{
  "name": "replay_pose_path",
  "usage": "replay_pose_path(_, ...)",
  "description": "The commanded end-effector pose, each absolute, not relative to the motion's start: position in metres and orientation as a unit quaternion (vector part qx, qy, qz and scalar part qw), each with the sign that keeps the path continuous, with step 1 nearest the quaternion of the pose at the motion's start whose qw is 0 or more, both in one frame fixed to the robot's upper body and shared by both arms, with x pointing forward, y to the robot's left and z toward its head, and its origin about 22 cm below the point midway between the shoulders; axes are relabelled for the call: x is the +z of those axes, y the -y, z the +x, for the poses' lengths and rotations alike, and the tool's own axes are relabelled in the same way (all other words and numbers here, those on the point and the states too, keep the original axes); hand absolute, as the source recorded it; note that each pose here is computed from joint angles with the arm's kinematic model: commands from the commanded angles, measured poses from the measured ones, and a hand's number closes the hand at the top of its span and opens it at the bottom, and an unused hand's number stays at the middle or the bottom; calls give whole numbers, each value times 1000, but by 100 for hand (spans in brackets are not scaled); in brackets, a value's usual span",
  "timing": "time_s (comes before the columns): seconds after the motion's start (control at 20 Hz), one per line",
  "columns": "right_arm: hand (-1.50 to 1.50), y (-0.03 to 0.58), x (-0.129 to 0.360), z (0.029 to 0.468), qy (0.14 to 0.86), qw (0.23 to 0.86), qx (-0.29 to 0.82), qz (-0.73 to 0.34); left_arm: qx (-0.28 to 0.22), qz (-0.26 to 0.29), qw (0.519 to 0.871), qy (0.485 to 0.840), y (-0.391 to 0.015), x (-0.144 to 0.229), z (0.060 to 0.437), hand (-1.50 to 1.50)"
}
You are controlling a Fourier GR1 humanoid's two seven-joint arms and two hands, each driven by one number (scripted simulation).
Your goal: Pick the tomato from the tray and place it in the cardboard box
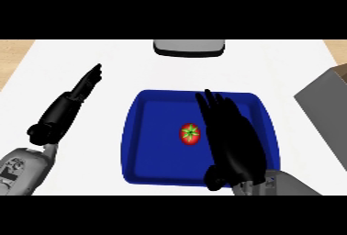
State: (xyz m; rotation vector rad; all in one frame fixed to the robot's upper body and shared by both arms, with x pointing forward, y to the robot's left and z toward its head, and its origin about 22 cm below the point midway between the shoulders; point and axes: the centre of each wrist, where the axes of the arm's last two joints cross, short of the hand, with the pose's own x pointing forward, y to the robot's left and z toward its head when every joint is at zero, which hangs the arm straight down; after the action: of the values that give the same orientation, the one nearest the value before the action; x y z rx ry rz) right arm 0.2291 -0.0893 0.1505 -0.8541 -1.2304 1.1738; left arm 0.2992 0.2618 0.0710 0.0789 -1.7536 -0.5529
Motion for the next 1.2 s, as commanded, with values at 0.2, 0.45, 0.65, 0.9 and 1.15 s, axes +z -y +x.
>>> replay_pose_path(0.2, -150, 9, 149, 242, 409, 626, 525, -407, -236, 42, 607, 758, -266, 74, 299, 0)
replay_pose_path(0.45, -150, 7, 140, 258, 385, 648, 523, -399, -229, 35, 614, 754, -269, 64, 285, 0)
replay_pose_path(0.65, -150, -3, 131, 260, 362, 630, 534, -432, -232, 40, 611, 756, -275, 59, 293, 0)
replay_pose_path(0.9, -150, -5, 112, 258, 369, 633, 520, -439, -225, 42, 613, 756, -265, 75, 302, 0)
replay_pose_path(1.15, -150, -3, 103, 266, 349, 636, 527, -443, -230, 54, 603, 762, -258, 70, 296, 0)
